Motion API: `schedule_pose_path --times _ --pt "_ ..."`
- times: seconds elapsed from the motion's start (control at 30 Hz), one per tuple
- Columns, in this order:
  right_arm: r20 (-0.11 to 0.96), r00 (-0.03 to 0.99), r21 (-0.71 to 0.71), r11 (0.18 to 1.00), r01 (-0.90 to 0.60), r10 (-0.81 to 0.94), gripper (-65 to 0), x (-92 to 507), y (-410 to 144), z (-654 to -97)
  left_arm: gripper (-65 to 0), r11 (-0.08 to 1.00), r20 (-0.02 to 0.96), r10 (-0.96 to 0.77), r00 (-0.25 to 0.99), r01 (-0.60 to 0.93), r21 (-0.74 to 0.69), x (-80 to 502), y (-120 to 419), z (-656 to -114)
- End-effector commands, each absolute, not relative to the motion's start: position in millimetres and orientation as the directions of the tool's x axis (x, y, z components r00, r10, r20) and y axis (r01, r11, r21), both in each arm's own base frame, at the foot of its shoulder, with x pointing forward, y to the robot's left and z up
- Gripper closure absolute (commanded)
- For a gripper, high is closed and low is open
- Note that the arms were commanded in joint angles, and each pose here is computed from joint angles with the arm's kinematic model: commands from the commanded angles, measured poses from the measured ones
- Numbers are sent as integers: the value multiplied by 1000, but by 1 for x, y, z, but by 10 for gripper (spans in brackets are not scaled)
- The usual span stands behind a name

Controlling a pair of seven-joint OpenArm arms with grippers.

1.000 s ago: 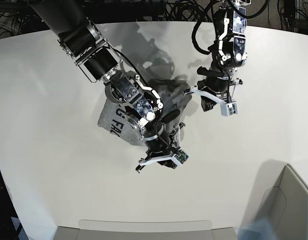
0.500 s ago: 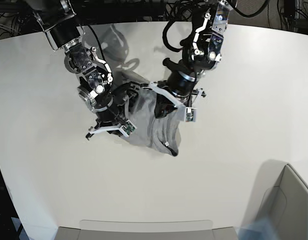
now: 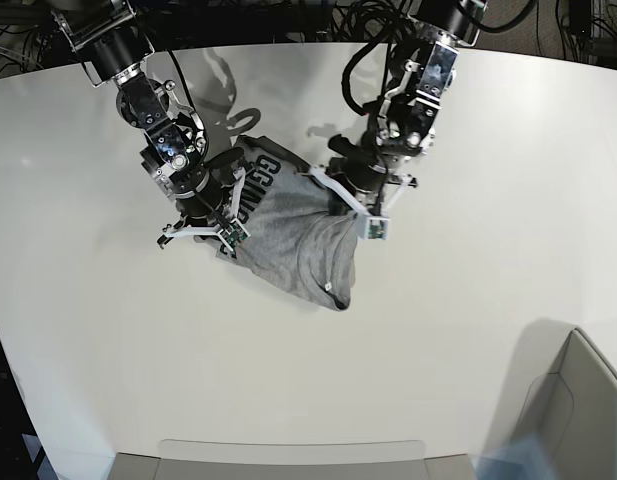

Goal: Fold the T-shirt properly
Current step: 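Press and tuck the folded bundle with the right gripper, then slide the folded bundle with the left gripper away from the right gripper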

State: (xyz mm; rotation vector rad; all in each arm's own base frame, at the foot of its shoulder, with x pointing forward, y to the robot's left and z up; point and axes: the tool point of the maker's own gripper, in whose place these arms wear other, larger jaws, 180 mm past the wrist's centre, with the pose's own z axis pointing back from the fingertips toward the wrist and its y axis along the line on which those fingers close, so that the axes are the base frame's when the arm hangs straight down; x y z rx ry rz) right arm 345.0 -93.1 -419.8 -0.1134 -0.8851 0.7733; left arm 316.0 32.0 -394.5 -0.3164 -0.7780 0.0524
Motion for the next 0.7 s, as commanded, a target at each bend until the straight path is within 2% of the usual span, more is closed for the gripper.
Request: schedule_pose_path --times 0.0,0.23,0.4,0.5,0.67 --pt "612 424 -388 720 -575 668 0 335 -104 -430 0 955 725 187 663 49 -292 331 45 -379" --pt "621 427 -352 720 -598 658 0 311 -92 -435 0 964 734 205 648 -3 -266 366 69 -379" --pt "708 328 -374 725 -578 626 0 326 -71 -388 0 952 827 239 510 46 -303 376 64 -313" --pt "772 272 -386 763 -518 575 0 343 -69 -348 0 942 846 267 462 59 -329 362 62 -291" --pt "821 228 -398 811 -428 523 0 374 -80 -308 0 917 795 260 549 118 -382 324 17 -312"
